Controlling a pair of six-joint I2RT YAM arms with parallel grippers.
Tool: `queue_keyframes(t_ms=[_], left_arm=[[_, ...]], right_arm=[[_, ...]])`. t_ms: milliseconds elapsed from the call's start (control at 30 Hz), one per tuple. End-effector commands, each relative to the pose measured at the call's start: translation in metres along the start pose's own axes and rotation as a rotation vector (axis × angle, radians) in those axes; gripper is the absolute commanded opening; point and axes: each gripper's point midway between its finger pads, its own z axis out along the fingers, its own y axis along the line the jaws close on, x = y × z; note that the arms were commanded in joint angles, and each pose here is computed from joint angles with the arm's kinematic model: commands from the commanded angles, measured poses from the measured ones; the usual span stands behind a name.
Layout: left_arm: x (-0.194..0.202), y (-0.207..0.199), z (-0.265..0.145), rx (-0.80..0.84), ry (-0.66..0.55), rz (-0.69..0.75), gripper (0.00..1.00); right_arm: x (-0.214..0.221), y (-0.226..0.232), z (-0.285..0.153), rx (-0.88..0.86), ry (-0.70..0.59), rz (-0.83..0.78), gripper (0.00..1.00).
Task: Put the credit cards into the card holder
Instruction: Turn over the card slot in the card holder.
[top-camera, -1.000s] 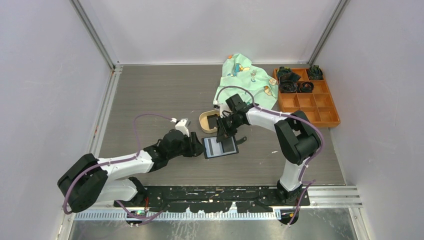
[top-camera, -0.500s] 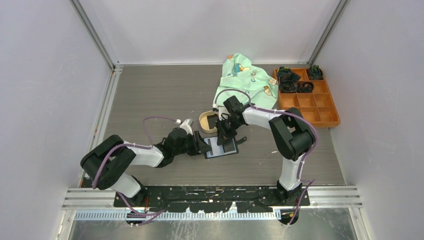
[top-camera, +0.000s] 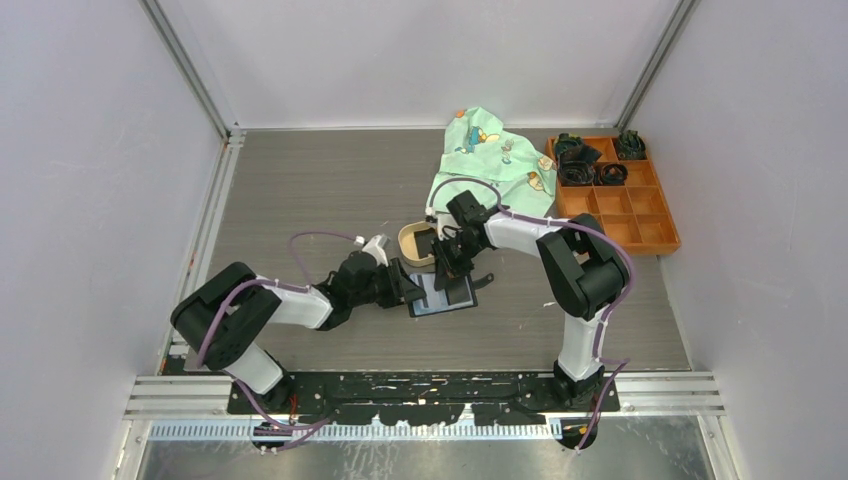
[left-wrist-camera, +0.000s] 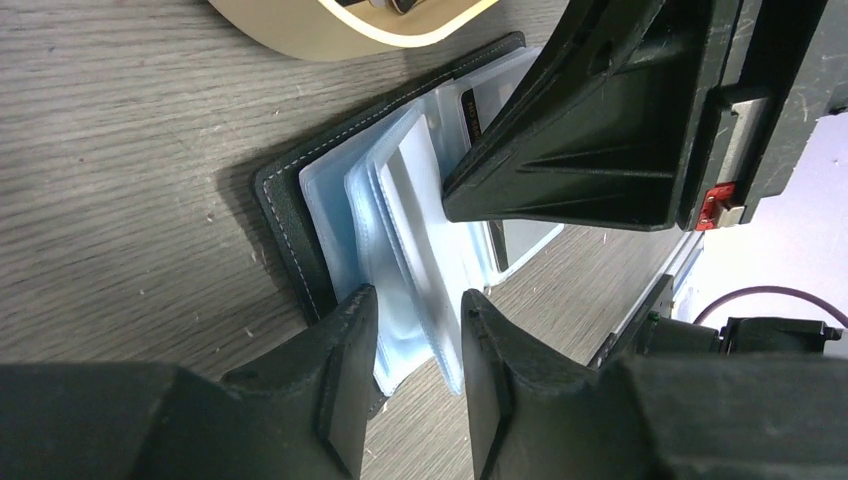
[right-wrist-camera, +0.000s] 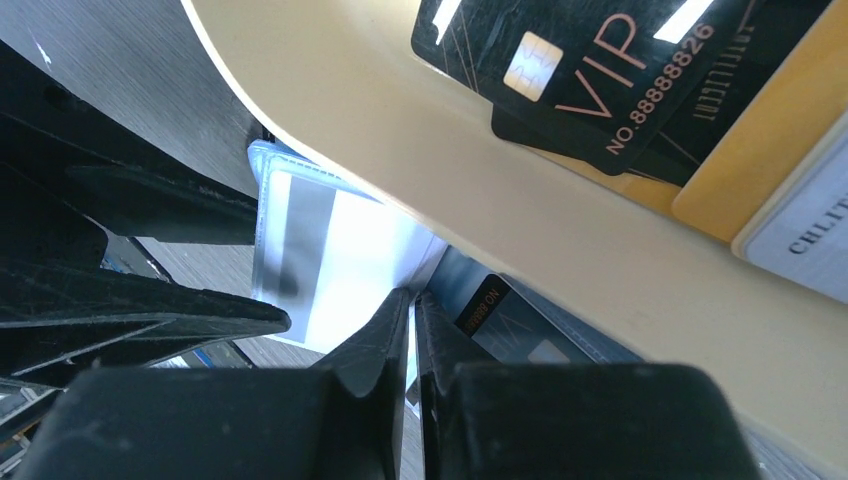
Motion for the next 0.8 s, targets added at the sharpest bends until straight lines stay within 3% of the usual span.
queue_keyframes(t_ms=[0, 533, 767], left_arm=[[-0.011, -0.024, 0.006, 0.093, -0.019, 0.002, 0.36], [-0.020, -0.058, 0.002, 0.255, -0.049, 0.014, 0.31], [-0.024, -0.069, 0.011, 0.300, -0.036, 0.012, 0.35]], right_arm=[[-0.007, 0.001, 0.001, 0.001, -0.009, -0.014, 0.13], [-0.025, 0.026, -0.033, -0.185, -0.097, 0.027, 0.19], [-0.037, 0.015, -0.056, -0.188, -0.170, 0.061, 0.23]])
